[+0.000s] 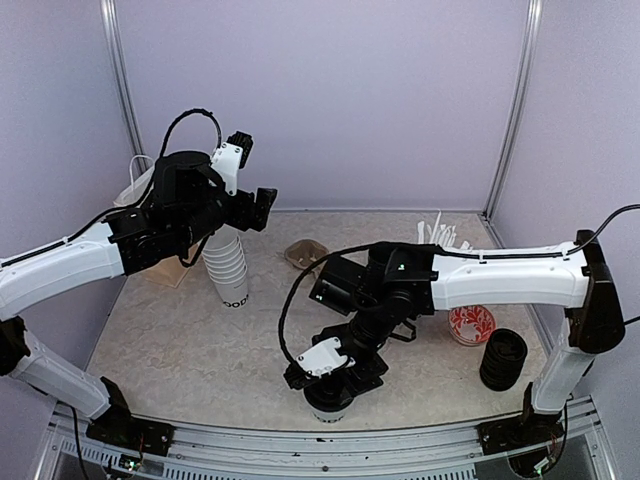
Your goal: Pack the takeout coffee
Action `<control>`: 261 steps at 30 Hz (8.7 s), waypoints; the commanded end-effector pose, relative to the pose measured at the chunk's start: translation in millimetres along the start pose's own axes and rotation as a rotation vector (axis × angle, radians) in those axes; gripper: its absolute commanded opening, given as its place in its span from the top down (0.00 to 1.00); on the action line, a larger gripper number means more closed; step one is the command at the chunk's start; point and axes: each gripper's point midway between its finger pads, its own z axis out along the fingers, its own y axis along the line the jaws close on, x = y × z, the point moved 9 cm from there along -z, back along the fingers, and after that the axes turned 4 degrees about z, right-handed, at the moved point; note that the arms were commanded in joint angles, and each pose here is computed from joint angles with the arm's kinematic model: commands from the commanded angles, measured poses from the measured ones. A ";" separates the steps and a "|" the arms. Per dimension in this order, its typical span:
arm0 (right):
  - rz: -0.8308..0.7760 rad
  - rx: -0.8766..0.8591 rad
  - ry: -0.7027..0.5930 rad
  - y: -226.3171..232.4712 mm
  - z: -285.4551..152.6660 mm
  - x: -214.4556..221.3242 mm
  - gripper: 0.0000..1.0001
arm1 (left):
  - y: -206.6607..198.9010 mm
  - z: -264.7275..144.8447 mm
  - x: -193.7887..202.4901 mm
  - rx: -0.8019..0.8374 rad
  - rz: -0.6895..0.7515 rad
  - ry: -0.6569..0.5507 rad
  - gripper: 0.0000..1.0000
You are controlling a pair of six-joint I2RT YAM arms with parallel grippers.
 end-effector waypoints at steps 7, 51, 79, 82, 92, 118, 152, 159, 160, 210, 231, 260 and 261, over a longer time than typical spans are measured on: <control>0.052 0.104 0.007 -27.4 -14.9 -3.9 0.30 | 2.3 0.8 1.3 -0.012 0.015 0.012 0.06; 0.495 0.357 -0.161 -200.6 -73.6 41.0 0.14 | 57.8 -1.7 -16.6 -0.035 -0.168 0.002 0.20; 0.541 0.769 -0.626 -37.2 -233.2 171.0 0.23 | 33.6 10.6 59.8 0.064 -0.127 0.752 0.61; 0.541 0.764 -0.641 -32.8 -227.6 174.1 0.24 | 34.3 20.1 60.8 0.051 -0.106 0.763 0.64; 0.532 0.728 -0.660 -28.4 -222.6 173.3 0.23 | 33.0 36.1 64.8 0.058 -0.097 0.785 0.82; 0.532 0.693 -0.661 -30.5 -221.7 172.6 0.23 | 29.2 23.5 14.7 -0.097 -0.016 0.699 1.00; 0.917 1.072 -0.270 21.0 -291.2 220.2 0.26 | -230.1 -105.9 37.8 0.790 0.489 0.473 1.00; 1.004 1.008 -0.026 57.2 -252.2 262.3 0.32 | -247.4 -83.4 73.8 0.729 0.517 0.523 1.00; 1.009 0.991 -0.003 63.1 -246.1 264.4 0.32 | -248.6 -80.3 77.0 0.725 0.515 0.525 1.00; 1.014 0.282 0.136 123.7 -128.6 281.9 0.48 | -256.0 -46.7 56.1 0.612 0.360 0.452 0.50; 1.032 0.266 0.148 123.4 -125.2 280.9 0.76 | -248.2 -41.8 62.8 0.588 0.373 0.461 0.50; 0.999 0.333 -0.028 113.7 -166.6 249.4 0.97 | -237.5 -38.7 47.5 0.574 0.351 0.404 0.48; 0.989 0.334 -0.054 112.5 -168.3 246.8 0.97 | -236.3 -37.0 44.7 0.569 0.339 0.392 0.46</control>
